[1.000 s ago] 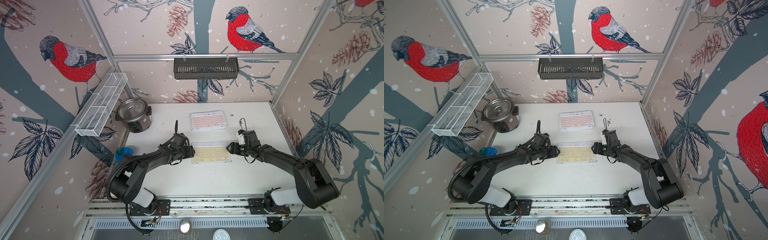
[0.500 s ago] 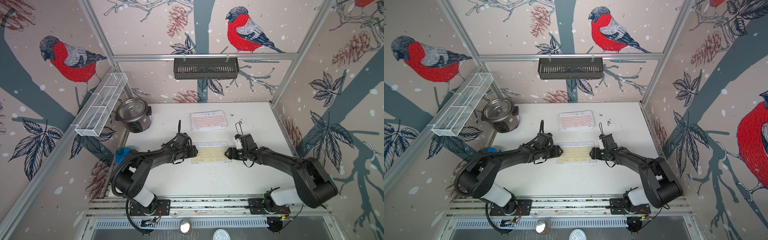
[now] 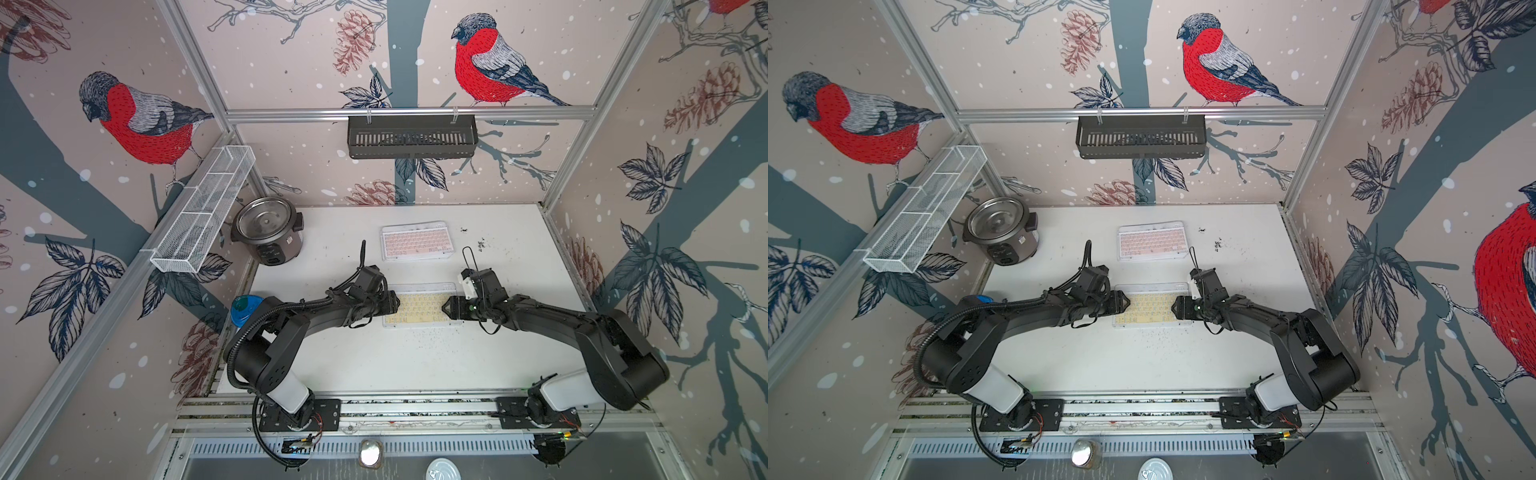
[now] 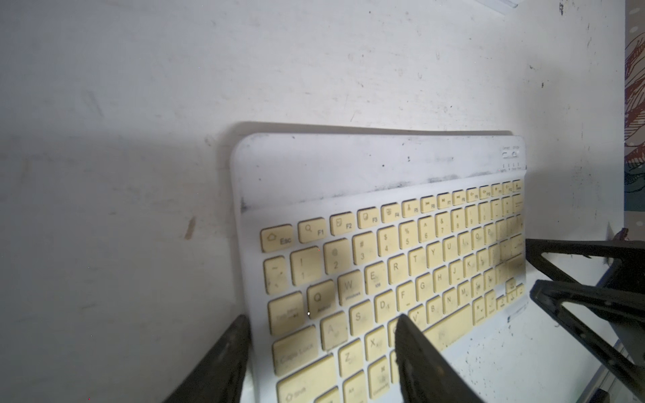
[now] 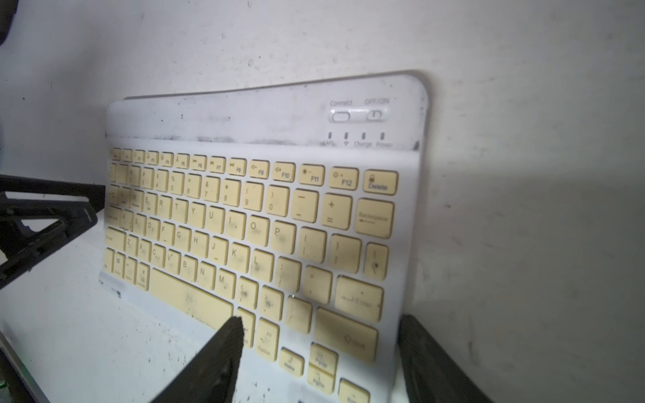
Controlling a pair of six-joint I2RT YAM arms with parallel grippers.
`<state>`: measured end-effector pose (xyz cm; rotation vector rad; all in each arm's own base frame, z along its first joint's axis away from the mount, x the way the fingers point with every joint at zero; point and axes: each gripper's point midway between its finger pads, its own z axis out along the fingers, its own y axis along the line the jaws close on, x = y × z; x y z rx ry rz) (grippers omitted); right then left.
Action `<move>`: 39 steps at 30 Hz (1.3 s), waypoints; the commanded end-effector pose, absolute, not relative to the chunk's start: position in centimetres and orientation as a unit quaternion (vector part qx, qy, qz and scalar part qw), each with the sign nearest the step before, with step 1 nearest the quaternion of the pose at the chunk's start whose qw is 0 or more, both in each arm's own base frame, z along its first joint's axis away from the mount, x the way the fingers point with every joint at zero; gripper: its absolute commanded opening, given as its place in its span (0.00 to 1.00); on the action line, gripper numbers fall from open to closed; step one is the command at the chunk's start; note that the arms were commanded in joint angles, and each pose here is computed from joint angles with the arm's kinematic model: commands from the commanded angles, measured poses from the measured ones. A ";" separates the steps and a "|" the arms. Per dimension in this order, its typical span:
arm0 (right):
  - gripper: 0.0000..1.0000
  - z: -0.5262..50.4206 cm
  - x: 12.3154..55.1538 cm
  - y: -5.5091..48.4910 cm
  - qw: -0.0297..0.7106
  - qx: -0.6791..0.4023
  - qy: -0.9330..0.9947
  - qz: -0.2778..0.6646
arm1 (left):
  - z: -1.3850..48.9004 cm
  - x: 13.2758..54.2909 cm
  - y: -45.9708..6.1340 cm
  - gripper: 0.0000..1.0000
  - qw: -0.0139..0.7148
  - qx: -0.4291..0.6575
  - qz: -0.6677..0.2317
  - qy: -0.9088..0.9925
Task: Stack the numeric keypads
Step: Pick up the numeric keypad from the center of the board.
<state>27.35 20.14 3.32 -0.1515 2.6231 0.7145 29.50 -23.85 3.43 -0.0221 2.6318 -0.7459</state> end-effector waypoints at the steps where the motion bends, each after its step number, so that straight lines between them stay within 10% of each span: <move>1: 0.72 3.1 26.8 20.8 0.190 -0.050 0.942 0.271 | 2.7 28.5 -24.1 0.66 0.178 -0.010 -0.270 0.946; 39: 0.69 11.6 23.8 23.8 0.200 -0.034 0.840 0.503 | 0.9 26.2 -23.2 0.66 0.157 -0.022 -0.270 0.950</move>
